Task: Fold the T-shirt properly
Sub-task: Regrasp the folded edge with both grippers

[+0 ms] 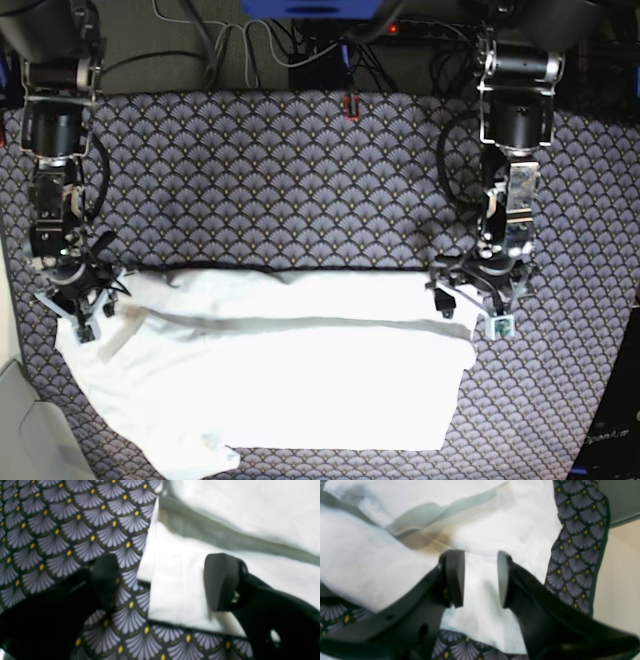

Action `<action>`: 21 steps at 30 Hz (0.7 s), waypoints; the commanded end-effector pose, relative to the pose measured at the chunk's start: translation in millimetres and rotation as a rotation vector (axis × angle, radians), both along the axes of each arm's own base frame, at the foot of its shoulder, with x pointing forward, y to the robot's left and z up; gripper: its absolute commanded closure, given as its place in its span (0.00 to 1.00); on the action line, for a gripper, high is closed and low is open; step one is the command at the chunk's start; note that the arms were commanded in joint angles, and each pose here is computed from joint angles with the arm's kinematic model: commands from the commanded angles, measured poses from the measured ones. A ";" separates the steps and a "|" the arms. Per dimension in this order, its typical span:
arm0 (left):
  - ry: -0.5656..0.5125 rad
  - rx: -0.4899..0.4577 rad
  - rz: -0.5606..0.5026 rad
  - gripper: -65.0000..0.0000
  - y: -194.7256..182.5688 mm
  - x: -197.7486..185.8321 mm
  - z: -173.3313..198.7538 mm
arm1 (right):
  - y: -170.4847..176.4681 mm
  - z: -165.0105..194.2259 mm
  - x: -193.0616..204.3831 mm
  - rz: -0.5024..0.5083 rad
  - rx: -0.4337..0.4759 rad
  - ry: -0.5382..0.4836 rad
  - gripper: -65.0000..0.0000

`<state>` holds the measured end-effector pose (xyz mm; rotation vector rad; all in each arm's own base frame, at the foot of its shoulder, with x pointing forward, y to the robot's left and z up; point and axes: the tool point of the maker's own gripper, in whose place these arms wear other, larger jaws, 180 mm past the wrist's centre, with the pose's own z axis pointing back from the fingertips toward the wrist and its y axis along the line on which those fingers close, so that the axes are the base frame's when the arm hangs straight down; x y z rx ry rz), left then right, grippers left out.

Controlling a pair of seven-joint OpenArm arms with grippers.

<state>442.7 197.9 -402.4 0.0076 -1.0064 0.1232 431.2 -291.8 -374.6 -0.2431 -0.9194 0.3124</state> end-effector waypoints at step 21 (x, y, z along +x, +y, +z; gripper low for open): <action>-0.028 -0.025 0.003 0.45 -10.5 0.5 -11.4 | -59.0 60.1 15.1 -0.130 0.006 -0.159 0.64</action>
